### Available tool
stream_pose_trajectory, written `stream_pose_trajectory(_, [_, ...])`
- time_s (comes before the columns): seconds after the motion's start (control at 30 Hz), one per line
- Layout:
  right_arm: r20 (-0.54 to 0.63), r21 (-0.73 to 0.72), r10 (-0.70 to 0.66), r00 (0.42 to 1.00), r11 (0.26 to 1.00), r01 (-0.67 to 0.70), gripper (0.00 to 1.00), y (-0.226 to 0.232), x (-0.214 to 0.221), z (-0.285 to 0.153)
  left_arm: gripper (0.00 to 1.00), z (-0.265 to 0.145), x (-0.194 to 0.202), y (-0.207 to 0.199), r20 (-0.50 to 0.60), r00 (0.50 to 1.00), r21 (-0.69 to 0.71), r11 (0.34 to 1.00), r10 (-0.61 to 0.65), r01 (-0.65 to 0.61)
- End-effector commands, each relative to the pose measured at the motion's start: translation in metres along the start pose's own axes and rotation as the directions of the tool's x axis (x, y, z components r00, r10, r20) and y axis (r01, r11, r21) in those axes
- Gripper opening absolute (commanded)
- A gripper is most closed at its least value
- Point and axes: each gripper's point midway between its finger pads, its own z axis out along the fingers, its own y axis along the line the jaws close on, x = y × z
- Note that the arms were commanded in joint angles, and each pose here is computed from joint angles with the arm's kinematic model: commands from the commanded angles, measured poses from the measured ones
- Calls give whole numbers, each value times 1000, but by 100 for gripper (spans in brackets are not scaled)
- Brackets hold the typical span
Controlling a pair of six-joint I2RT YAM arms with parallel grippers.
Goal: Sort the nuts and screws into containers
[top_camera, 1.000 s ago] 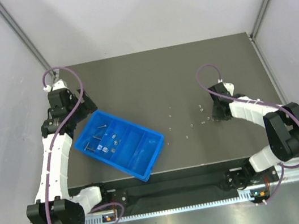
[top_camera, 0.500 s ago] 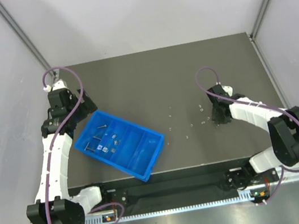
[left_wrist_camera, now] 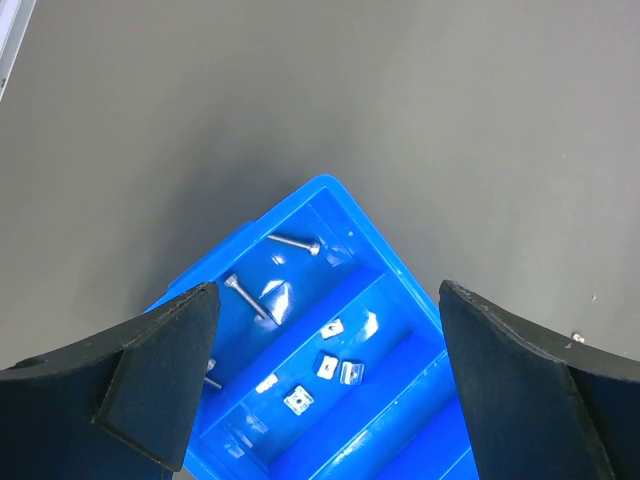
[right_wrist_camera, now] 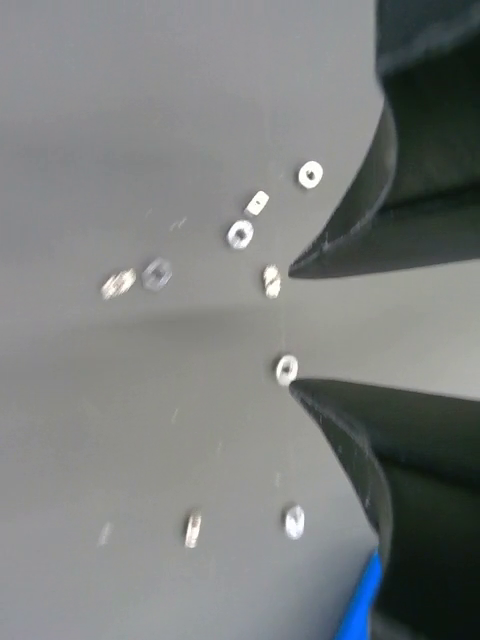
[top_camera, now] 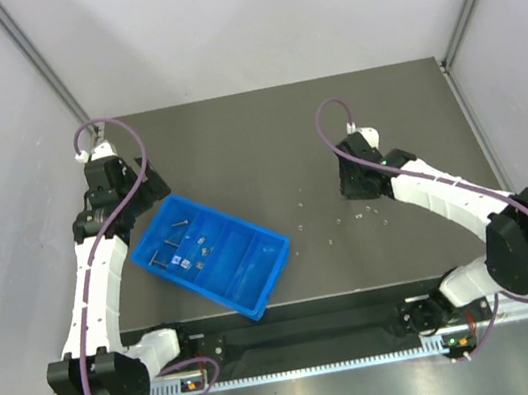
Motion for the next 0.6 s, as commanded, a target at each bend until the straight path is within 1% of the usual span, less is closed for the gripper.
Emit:
stream_pose_trajectory(0.0, [-27, 104, 6, 1000, 995, -4, 46, -32, 19, 7, 96, -7, -14, -5, 66, 998, 25, 1000, -3, 1])
stream_pose_trajectory(0.07, [-55, 150, 47, 997, 988, -38, 51, -57, 37, 12, 96, -5, -12, -6, 58, 998, 28, 1000, 0, -1])
stream_pose_trajectory(0.17, [-82, 160, 113, 990, 982, -99, 52, -74, 56, 15, 96, -5, -11, -7, 56, 998, 36, 999, -1, -1])
stream_pose_trajectory(0.27, [-74, 166, 149, 986, 977, -135, 52, -81, 67, 20, 96, -5, -12, -8, 57, 998, 38, 999, -3, 1])
stream_pose_trajectory(0.33, [-68, 166, 155, 986, 976, -142, 52, -82, 68, 26, 96, -5, -11, -8, 53, 999, 39, 999, -4, 2])
stream_pose_trajectory(0.47, [-93, 181, 145, 985, 975, -126, 50, -83, 74, 38, 96, -5, -12, -8, 56, 998, 39, 999, -4, 2])
stream_pose_trajectory(0.57, [-78, 191, 132, 988, 975, -115, 49, -85, 72, 44, 96, -5, -12, -7, 55, 998, 34, 999, -3, 1])
